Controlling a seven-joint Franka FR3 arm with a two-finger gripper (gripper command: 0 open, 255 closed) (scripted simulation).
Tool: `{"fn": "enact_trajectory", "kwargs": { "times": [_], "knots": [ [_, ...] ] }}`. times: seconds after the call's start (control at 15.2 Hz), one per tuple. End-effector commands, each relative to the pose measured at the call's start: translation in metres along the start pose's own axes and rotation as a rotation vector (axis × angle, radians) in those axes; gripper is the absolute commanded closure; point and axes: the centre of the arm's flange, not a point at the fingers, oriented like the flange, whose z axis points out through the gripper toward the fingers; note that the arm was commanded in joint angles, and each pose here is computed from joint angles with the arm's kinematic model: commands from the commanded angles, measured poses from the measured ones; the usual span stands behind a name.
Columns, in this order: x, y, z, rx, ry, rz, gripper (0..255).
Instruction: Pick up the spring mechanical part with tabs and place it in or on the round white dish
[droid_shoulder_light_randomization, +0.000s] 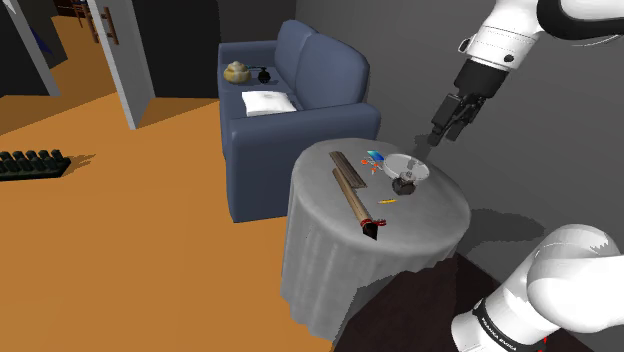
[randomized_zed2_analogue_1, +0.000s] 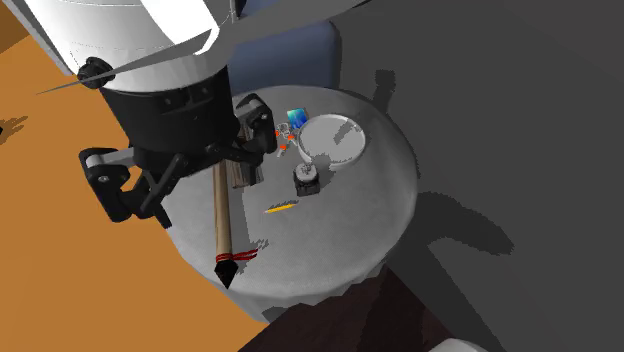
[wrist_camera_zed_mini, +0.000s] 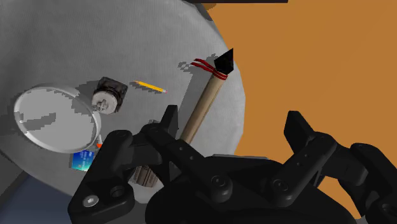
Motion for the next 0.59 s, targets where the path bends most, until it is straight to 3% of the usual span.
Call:
{"fn": "enact_trajectory", "kwargs": {
  "times": [0.0,0.53],
  "knots": [
    [0.0,0.0,0.0,0.0,0.0,0.0,0],
    [0.03,0.067,0.073,-0.031,-0.018,-0.018,0]
  ]
}}
